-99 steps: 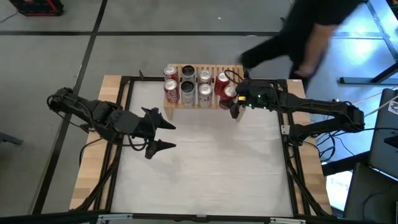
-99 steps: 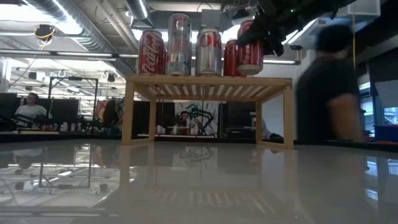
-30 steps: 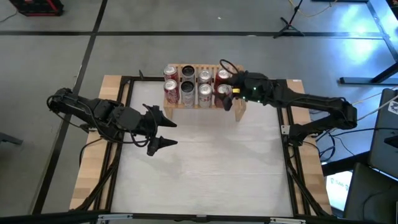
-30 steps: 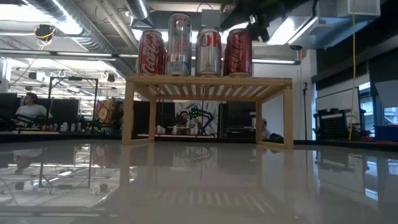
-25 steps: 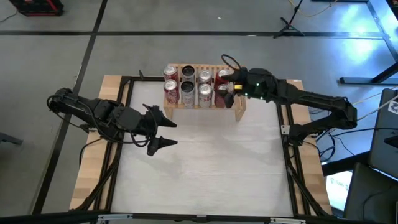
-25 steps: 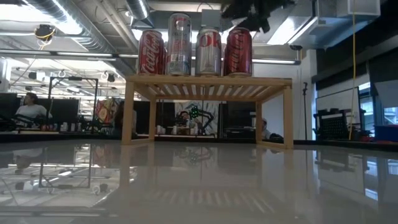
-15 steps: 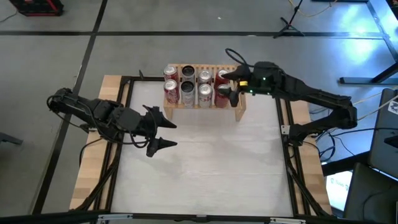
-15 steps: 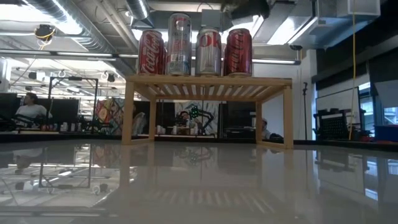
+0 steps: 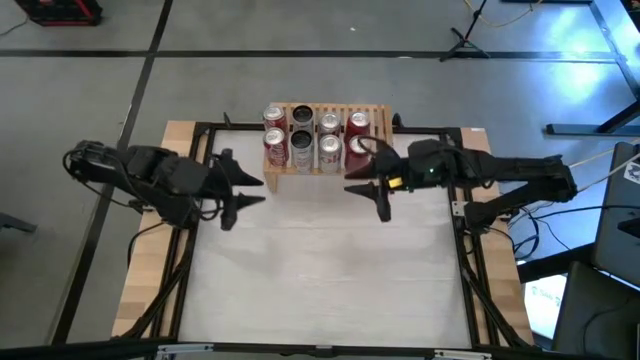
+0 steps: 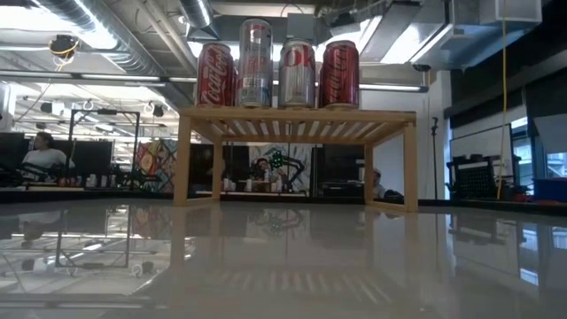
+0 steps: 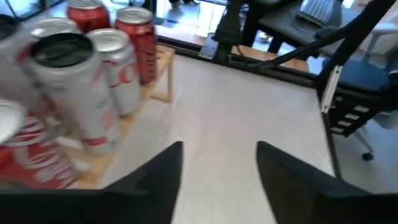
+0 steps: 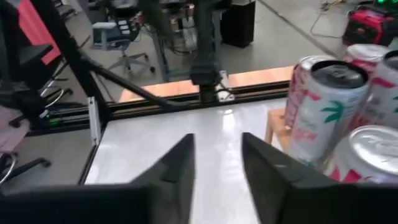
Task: Place canned beverage on shelf
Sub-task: Return to Home Position
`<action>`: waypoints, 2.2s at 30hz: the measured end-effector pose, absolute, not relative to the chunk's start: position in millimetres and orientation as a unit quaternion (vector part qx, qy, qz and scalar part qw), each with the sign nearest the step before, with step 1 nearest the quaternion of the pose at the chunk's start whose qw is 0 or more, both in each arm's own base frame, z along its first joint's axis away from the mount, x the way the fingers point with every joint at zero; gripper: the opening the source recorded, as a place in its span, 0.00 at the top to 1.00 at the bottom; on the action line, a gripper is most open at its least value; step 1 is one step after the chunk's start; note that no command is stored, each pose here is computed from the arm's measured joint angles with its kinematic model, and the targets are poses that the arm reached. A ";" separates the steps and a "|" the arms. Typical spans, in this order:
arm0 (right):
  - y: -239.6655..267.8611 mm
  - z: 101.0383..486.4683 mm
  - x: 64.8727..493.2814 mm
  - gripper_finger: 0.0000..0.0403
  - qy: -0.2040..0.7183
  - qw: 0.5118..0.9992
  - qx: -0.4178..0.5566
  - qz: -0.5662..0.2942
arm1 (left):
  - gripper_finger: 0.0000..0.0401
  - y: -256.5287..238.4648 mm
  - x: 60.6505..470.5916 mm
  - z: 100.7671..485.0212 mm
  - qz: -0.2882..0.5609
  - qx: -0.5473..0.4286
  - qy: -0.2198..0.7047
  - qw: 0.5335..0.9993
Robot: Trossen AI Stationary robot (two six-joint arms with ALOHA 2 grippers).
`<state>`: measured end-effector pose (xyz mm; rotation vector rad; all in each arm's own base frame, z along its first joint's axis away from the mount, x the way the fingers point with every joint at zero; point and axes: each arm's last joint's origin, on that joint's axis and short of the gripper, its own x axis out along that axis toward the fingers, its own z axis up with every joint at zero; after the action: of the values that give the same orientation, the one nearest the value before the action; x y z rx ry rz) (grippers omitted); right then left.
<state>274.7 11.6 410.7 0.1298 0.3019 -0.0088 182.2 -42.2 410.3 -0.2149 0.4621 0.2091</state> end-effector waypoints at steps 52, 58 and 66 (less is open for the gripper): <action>8.3 283.5 135.2 0.96 0.016 0.994 0.106 0.010 | 0.99 -14.0 99.1 275.5 -0.007 -0.050 -0.004 0.999; 7.6 257.1 119.5 0.96 -0.029 0.995 0.092 0.021 | 0.99 -12.8 94.6 256.2 -0.003 -0.057 -0.030 0.998; 6.6 228.5 106.1 0.96 -0.047 0.994 0.094 0.023 | 0.99 -10.7 85.3 250.5 0.002 -0.057 -0.052 0.997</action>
<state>106.1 6.6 228.5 0.1883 -0.0936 0.0454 85.3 -10.7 250.5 -0.1134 -0.1047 0.0040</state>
